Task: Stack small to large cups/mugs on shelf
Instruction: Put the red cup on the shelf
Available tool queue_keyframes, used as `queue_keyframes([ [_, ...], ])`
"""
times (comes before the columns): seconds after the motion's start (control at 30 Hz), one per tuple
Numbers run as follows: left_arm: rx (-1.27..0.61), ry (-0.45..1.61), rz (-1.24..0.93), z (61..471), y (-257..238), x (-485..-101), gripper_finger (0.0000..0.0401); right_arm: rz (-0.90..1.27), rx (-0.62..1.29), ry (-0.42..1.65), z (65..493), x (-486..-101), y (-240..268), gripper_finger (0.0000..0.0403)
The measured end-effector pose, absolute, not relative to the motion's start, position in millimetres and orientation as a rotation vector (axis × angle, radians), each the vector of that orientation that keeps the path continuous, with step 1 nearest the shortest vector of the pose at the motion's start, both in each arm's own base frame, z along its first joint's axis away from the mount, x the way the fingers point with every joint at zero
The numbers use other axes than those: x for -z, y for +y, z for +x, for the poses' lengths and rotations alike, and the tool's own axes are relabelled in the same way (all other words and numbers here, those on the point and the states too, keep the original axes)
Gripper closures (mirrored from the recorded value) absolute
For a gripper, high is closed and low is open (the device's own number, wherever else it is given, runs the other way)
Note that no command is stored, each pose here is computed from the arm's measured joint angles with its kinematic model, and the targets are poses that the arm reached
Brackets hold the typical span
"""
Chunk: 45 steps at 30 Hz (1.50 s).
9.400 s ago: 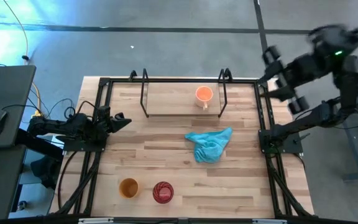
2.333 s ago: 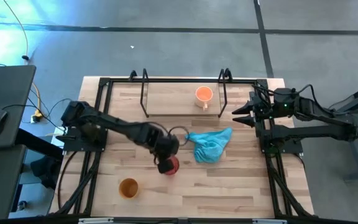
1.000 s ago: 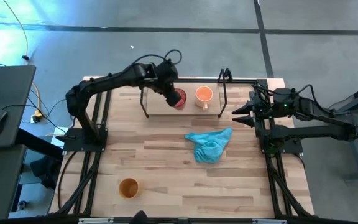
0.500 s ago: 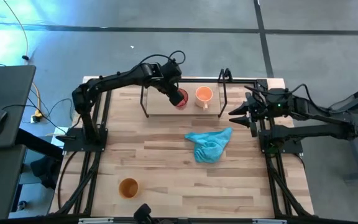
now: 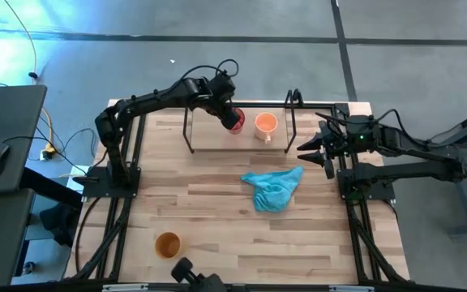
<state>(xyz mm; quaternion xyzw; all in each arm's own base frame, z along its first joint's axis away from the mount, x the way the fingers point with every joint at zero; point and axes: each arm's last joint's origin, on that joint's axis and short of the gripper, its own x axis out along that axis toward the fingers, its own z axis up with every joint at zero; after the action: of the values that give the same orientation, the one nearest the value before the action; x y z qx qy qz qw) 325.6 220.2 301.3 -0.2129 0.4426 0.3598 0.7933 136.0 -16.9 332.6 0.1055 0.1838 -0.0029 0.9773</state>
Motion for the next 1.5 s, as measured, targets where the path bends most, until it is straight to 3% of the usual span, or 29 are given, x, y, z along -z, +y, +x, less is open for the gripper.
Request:
queue_keyframes([
  [1.5, -0.785, 0.993, -0.498, 328.1, 232.5, -282.9, 0.0401, 0.217, 0.006, 0.371, 135.9, -332.5, -16.9, 0.0272],
])
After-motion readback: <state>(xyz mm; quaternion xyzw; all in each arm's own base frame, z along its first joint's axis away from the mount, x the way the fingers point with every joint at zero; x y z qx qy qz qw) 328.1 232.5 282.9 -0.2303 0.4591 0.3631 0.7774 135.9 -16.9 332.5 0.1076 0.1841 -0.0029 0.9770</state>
